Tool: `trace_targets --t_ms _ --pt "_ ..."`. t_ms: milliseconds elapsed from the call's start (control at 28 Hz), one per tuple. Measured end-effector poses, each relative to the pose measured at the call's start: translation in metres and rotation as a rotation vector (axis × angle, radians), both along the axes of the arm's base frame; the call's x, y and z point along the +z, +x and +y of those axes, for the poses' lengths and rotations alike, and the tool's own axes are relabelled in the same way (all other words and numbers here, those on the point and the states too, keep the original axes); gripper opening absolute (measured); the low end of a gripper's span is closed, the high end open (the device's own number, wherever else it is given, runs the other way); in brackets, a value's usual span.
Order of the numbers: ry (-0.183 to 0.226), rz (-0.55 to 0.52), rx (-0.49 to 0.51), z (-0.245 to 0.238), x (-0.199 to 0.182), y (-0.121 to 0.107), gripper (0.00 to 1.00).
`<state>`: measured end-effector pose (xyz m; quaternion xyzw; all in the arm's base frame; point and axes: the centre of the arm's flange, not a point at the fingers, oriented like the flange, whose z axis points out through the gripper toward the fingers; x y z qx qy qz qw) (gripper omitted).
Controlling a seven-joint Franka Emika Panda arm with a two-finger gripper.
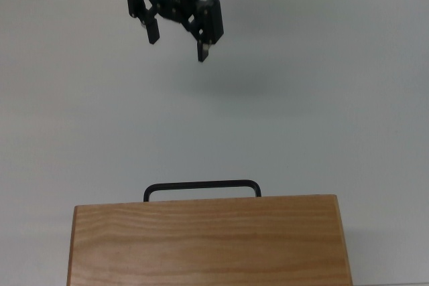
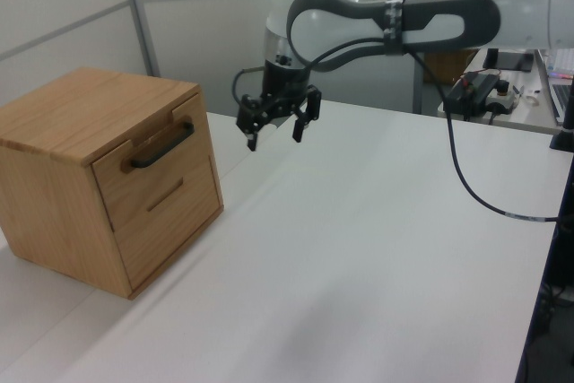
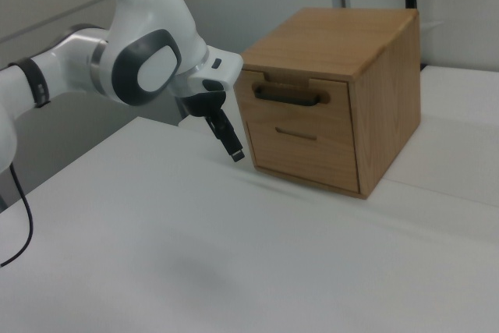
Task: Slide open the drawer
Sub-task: 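Move the open gripper toward the black handle of the upper drawer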
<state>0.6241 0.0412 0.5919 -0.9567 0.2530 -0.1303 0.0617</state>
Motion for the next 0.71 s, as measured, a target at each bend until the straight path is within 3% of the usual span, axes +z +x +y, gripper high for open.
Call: trace_targets --t_ms 321,500,714 --pt "0.124 -0.042 -0.400 0.000 -0.011 0.020 1.00" --pt "0.191 -0.075 -0.561 0.001 -0.011 0.034 1.00" --pt "0.246 -0.145 -0.651 0.013 -0.014 0.056 1.00"
